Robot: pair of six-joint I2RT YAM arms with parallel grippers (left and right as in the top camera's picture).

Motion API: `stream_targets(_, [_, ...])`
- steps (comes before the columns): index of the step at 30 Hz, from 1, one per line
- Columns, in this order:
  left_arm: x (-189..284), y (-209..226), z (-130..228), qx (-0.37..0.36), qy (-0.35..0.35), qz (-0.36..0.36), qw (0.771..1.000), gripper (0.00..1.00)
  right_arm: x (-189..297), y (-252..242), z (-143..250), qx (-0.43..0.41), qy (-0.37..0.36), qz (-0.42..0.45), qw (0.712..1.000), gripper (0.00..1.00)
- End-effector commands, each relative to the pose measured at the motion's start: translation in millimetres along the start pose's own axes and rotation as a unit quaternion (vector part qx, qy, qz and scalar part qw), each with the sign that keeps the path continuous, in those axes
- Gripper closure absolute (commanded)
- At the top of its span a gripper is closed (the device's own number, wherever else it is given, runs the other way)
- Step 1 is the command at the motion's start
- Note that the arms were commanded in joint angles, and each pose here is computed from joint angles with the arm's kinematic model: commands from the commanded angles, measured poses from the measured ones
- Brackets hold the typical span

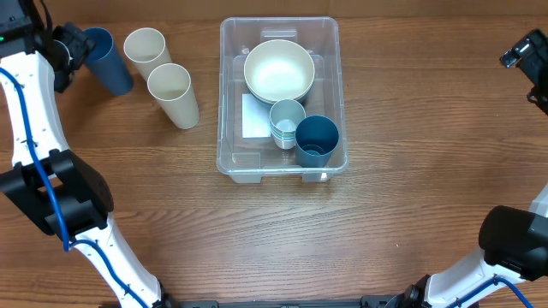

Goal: Pack container
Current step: 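Move the left gripper to the back blue tumbler and grasp it, then lift the blue tumbler and drop it into the first blue tumbler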

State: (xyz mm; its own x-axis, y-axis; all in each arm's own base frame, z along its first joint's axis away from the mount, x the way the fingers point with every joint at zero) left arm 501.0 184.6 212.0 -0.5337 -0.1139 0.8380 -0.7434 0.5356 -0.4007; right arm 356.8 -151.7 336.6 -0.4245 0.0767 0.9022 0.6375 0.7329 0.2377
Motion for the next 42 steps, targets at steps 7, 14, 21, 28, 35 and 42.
stream_targets(7, [-51,18,12,-0.006,0.033,-0.033,0.999,0.96,11,3,-2,-0.001,-0.019,-0.008,1.000,0.00])
stream_targets(14, [8,-9,2,-0.033,0.029,0.019,0.999,0.96,11,3,-2,-0.001,-0.018,-0.008,1.000,0.00])
stream_targets(21, [259,-53,0,-0.100,-0.154,0.165,0.969,0.96,11,3,-2,-0.001,-0.018,-0.008,1.000,0.00])
stream_targets(28, [398,-161,194,-0.395,-0.094,0.445,0.798,0.96,11,3,-2,-0.001,-0.018,-0.008,1.000,0.00])
stream_targets(35, [321,-202,355,-0.555,0.053,0.379,0.738,0.96,11,3,-2,-0.001,-0.018,-0.008,1.000,0.00])
stream_targets(42, [278,-181,365,-0.584,0.066,0.250,0.769,0.96,11,3,-2,-0.001,-0.019,-0.008,1.000,0.00])
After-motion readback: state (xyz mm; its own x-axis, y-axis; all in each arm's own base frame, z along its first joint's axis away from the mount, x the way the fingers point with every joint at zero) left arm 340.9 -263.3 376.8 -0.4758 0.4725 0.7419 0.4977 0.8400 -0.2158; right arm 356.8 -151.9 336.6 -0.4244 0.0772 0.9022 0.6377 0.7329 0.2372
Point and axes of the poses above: each gripper's point midway between its finger pads, its own x axis back along the fingers, its own y axis along the line the jaws close on, z = x × y, the point moved 5 cm from there along x, back along the fingers, and after that the axes turned 5 degrees about x, right-handed, at the moved point
